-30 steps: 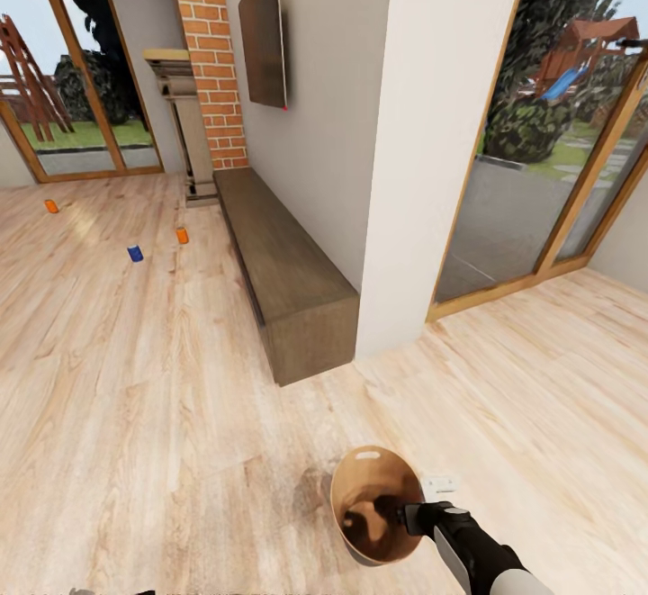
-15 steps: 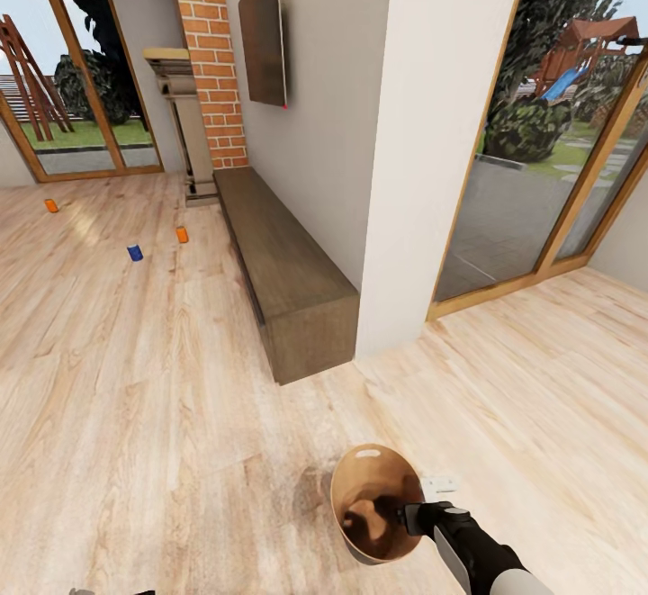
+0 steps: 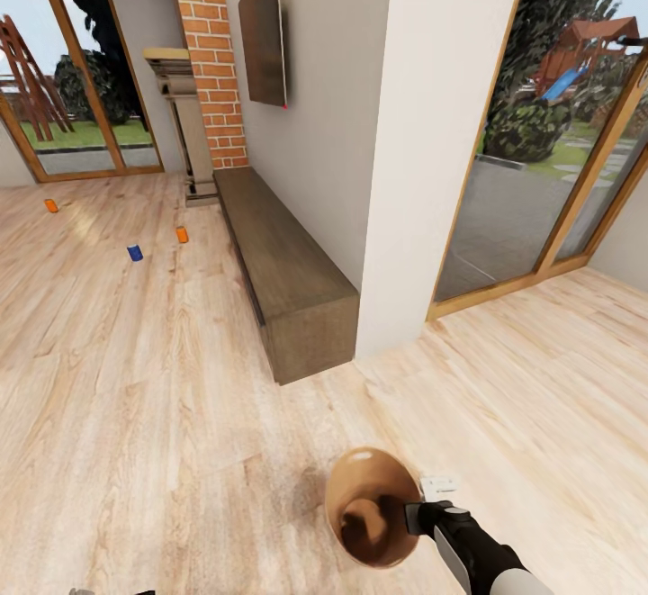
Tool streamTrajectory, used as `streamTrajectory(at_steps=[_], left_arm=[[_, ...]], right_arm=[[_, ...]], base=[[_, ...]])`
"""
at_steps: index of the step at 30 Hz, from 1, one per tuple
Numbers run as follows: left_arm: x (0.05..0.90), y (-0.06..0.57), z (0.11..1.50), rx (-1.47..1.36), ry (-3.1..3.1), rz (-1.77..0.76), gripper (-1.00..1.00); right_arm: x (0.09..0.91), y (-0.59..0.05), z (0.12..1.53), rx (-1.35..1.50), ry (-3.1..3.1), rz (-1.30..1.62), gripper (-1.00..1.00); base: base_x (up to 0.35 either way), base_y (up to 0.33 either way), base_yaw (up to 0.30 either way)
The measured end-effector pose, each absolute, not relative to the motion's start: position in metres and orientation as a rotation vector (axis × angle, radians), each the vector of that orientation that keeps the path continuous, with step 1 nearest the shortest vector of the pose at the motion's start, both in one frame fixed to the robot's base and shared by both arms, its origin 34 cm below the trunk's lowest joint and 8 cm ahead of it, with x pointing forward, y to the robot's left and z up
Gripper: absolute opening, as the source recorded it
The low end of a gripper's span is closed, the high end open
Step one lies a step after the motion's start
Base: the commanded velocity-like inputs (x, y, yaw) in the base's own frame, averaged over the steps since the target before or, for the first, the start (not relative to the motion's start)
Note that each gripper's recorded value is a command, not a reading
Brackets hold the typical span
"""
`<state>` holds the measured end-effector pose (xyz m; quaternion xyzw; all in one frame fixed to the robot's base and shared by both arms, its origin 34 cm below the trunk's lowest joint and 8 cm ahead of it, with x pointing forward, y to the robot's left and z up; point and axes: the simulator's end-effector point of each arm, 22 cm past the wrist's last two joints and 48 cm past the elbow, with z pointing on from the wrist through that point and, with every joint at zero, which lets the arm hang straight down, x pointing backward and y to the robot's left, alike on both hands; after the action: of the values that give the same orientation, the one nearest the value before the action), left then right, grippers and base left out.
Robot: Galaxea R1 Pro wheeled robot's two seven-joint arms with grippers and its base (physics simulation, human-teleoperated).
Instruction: Put the three can of soda from the living room inside the tash can in the kitchen.
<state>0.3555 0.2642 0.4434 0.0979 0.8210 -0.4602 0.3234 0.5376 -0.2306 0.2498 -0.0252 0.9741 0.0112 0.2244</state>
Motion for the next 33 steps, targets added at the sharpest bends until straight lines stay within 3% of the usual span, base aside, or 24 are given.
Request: streamTrajectory(at_steps=[33], left_arm=[[0.357,0.264,0.448,0.267,2.14,-1.201,1.0]], right_arm=[[0.547,-0.232,0.26,-0.072,2.664,0.019,-1.0]], base=[[0.0,0.0,0.0]])
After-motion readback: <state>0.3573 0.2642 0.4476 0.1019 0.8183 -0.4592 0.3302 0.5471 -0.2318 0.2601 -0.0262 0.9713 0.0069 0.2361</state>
